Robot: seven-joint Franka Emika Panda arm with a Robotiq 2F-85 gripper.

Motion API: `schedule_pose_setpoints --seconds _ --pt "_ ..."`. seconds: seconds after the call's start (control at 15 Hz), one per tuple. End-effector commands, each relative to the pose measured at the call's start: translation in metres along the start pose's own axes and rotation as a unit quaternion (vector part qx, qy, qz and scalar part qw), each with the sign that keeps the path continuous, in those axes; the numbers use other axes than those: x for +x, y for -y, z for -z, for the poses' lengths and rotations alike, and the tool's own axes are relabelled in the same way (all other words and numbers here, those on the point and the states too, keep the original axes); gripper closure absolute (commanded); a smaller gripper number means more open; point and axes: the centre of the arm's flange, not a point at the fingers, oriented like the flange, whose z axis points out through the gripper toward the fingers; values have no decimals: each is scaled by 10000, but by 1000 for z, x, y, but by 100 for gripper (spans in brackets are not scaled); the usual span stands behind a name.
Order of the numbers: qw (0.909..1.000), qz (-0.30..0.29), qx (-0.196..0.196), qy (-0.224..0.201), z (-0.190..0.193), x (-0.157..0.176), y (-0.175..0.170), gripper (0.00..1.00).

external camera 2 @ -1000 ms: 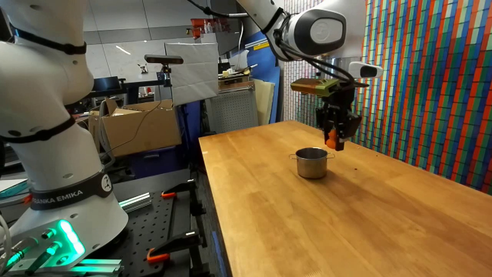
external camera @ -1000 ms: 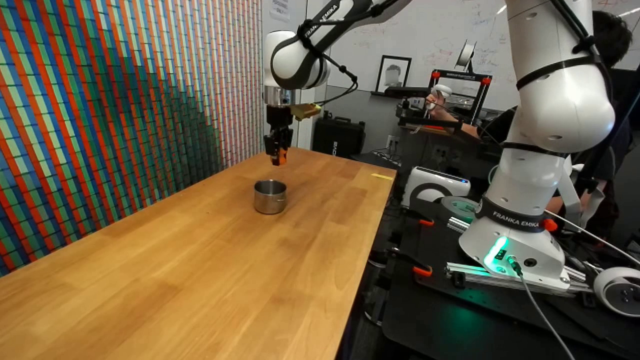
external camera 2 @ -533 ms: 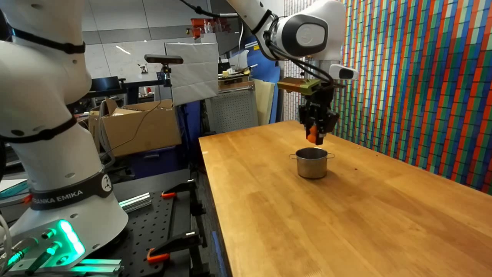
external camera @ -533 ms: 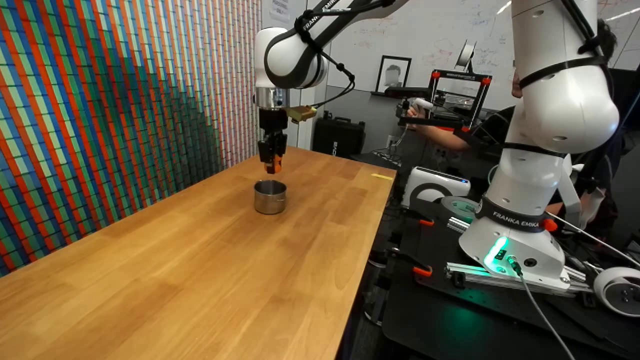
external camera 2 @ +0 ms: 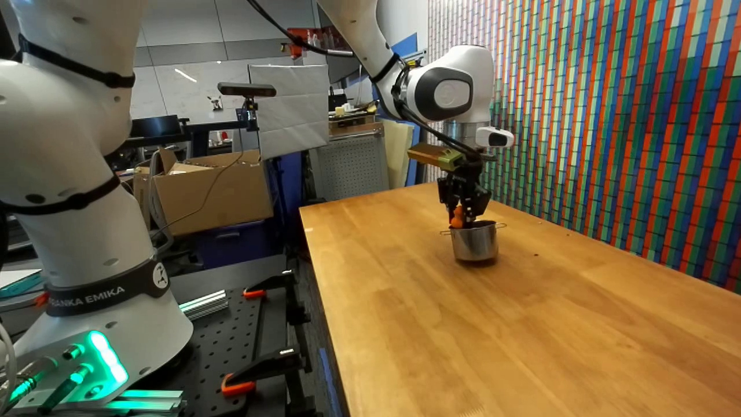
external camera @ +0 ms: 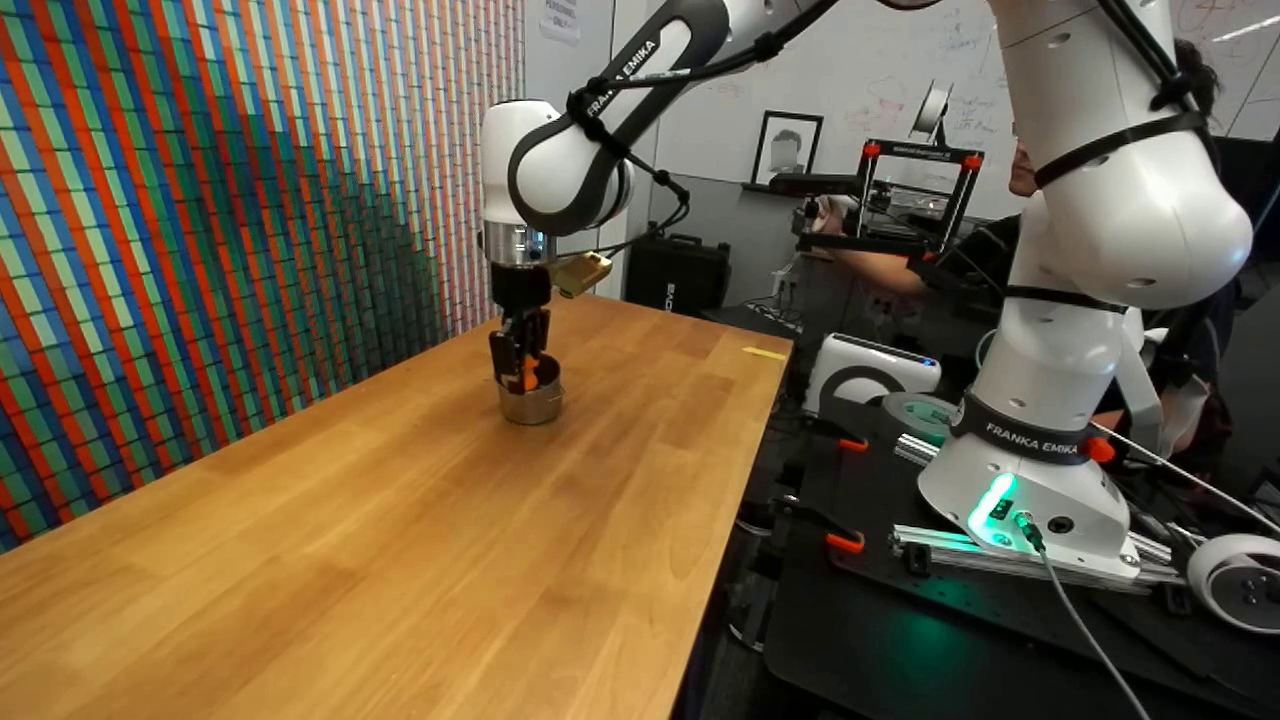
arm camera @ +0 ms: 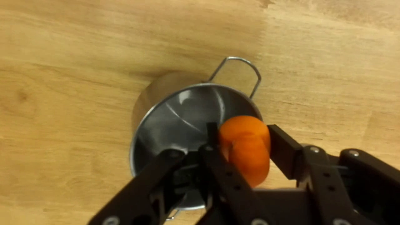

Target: Place the orange rubber duck in the pot

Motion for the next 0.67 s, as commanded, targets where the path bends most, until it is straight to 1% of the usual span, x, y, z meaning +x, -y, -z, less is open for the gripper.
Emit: schedule_pose_setpoints --seconds 0.0,0.07,0.13,0.2,0.4,0.47,0.6 --pt "9997 -148 -117 -184 7 17 -14 74" --pt "9994 -219 -149 -225 13 16 -21 32" --pt "9991 -269 -162 -268 18 15 -27 31" --pt "9989 -331 -177 -295 26 14 -35 26" --pt "9979 -467 -245 -384 54 10 -55 2" --pt "9975 -506 -271 -422 67 7 -61 0" --pt "9972 -534 -298 -441 95 2 -70 0"
